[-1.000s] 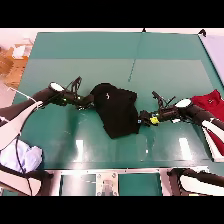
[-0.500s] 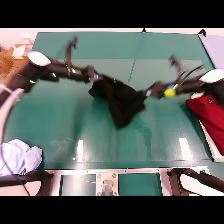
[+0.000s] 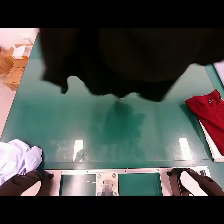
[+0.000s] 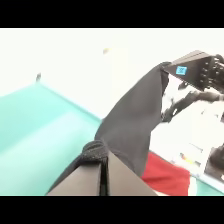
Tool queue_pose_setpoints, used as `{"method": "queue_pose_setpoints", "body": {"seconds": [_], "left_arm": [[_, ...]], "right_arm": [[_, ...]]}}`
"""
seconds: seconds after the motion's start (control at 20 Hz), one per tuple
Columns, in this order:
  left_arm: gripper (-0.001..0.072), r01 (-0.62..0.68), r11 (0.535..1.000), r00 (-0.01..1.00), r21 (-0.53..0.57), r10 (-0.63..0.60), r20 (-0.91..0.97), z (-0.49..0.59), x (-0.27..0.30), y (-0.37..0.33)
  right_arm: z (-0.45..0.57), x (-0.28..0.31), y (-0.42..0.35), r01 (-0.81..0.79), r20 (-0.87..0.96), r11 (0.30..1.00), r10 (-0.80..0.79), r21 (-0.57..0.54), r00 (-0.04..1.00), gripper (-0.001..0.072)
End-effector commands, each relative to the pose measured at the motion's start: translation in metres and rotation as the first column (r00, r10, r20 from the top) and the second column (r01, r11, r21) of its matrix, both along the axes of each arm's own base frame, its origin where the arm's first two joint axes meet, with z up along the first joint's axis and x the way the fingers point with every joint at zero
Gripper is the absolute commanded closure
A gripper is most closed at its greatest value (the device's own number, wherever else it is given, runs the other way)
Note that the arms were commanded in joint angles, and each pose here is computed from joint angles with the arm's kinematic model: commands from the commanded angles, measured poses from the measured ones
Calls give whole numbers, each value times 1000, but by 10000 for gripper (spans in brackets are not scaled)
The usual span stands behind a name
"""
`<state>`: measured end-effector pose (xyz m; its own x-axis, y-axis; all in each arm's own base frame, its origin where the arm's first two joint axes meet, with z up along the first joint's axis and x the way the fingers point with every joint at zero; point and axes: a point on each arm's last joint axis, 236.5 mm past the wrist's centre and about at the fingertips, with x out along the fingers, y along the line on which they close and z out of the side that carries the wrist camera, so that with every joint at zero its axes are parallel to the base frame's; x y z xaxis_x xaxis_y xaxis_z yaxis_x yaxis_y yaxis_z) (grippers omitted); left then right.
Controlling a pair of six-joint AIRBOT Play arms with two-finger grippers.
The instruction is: Fold the shirts.
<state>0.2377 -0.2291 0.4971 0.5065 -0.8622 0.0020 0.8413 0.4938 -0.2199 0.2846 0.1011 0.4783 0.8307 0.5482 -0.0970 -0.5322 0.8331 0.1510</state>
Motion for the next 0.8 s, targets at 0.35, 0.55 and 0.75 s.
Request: {"method": "queue_pose_setpoints", "body": {"seconds": [0.35, 0.55, 0.75], "left_arm": [[682, -150, 961, 956, 232, 201, -215, -68, 14, 34], [681, -48, 919, 845, 391, 246, -475, -202, 91, 25], [681, 90, 850, 656, 520, 342, -673, -375, 161, 37]], "right_arm": [[31, 23, -30, 104, 93, 993, -109, 59, 990, 700], [-81, 125, -14, 1, -213, 992, 26, 124, 977, 700], [-267, 225, 33, -12, -535, 996, 58, 90, 843, 700]]}}
